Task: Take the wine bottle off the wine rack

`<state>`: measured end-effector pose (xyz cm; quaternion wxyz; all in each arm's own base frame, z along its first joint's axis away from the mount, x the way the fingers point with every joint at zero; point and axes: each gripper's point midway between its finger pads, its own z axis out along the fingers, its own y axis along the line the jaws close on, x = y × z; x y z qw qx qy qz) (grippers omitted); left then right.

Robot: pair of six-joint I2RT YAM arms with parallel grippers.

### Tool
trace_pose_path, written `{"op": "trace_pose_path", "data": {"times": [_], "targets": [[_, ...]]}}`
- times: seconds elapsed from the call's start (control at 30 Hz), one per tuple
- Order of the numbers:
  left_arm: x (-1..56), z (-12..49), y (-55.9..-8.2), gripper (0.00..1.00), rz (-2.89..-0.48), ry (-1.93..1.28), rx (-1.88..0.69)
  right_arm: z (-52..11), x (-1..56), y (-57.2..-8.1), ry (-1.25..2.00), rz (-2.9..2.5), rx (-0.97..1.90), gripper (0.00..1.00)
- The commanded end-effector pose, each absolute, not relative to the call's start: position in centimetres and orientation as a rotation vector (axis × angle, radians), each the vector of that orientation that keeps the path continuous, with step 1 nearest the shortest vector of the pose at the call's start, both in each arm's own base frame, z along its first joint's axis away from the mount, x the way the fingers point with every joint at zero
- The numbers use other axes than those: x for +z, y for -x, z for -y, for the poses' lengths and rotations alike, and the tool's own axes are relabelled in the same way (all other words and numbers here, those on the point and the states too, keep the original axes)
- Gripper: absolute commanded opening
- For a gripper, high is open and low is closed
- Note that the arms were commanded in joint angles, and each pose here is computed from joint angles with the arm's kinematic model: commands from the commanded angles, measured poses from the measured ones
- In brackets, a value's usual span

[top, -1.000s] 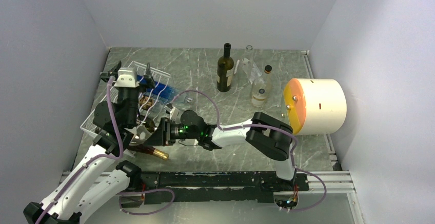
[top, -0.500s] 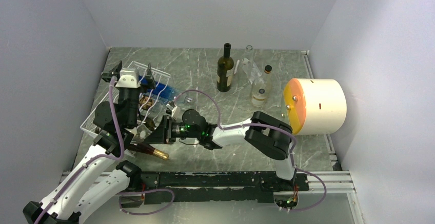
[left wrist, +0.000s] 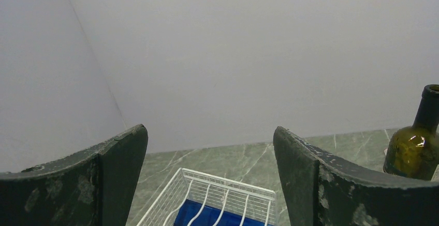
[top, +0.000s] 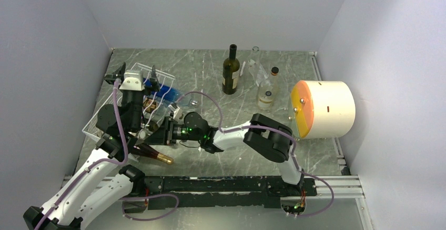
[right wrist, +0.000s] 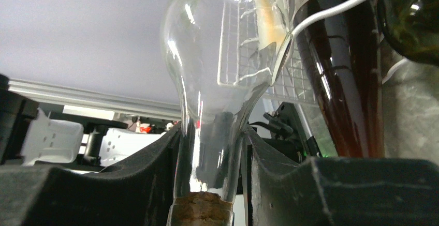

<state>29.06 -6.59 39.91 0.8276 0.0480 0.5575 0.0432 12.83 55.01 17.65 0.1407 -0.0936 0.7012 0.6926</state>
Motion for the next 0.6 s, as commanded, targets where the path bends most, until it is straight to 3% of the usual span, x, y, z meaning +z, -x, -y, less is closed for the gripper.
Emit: {"op": "trace_pose_path", "data": {"times": [0.0, 0.3, 0.5, 0.57], "targets": [[41.4, 6.5, -28.6, 0.95, -1.145, -0.092, 0.086, -56.5, 26.1, -13.3, 0.346, -1.577, 2.151, 0.0], [41.5, 6.4, -28.4, 0.95, -1.138, -0.093, 0.09, -59.1, 18.9, -12.0, 0.477, -1.758, 1.965, 0.0], [41.7, 6.2, -28.2, 0.95, -1.131, -0.088, 0.099, -60.0, 14.4, -11.7, 0.572, -1.976, 1.842, 0.29], [41.7, 6.2, -28.2, 0.94, -1.131, -0.086, 0.102, -60.0, 13.7, -11.4, 0.626, -2.021, 1.805, 0.44]]}}
